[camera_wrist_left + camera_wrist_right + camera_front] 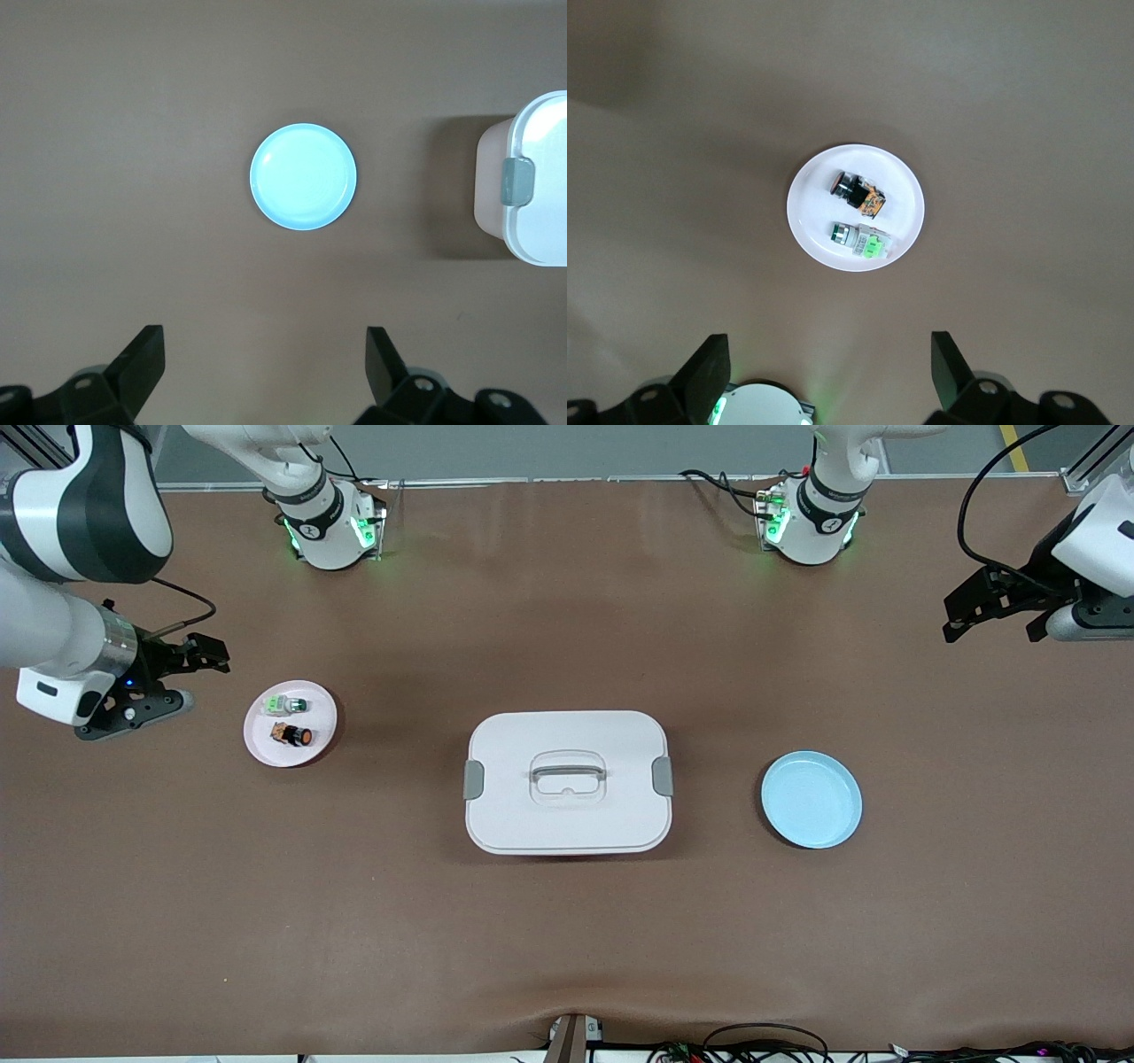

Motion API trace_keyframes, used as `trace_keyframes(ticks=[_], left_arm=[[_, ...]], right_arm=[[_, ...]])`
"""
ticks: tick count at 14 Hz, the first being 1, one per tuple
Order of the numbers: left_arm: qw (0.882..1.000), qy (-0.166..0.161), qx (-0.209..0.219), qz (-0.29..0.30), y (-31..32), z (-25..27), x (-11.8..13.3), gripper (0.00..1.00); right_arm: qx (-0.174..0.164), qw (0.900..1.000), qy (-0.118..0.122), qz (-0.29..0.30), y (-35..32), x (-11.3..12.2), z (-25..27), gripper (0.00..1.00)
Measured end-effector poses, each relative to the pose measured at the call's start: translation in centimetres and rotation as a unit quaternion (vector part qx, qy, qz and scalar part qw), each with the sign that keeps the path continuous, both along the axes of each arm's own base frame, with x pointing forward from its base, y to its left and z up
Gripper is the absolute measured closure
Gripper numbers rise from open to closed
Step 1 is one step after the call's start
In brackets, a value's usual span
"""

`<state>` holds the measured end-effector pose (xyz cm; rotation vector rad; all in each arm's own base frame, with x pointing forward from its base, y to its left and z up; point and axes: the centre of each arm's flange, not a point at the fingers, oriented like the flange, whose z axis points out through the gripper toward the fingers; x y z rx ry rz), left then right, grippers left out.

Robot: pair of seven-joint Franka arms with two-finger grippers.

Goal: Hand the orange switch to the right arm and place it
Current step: 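Open the right gripper and raise it away from the plate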

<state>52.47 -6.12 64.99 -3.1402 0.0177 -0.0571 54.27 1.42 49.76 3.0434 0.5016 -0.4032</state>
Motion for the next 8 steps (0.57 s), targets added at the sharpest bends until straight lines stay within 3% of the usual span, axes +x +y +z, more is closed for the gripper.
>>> trace_keyframes(ticks=[8], left_arm=[[1.0, 0.002, 0.0, -0.004, -0.4, -0.2, 0.0, 0.0]], right_arm=[[-0.007, 0.995, -0.066, -0.073, -4.1, 1.3, 8.4, 0.0]])
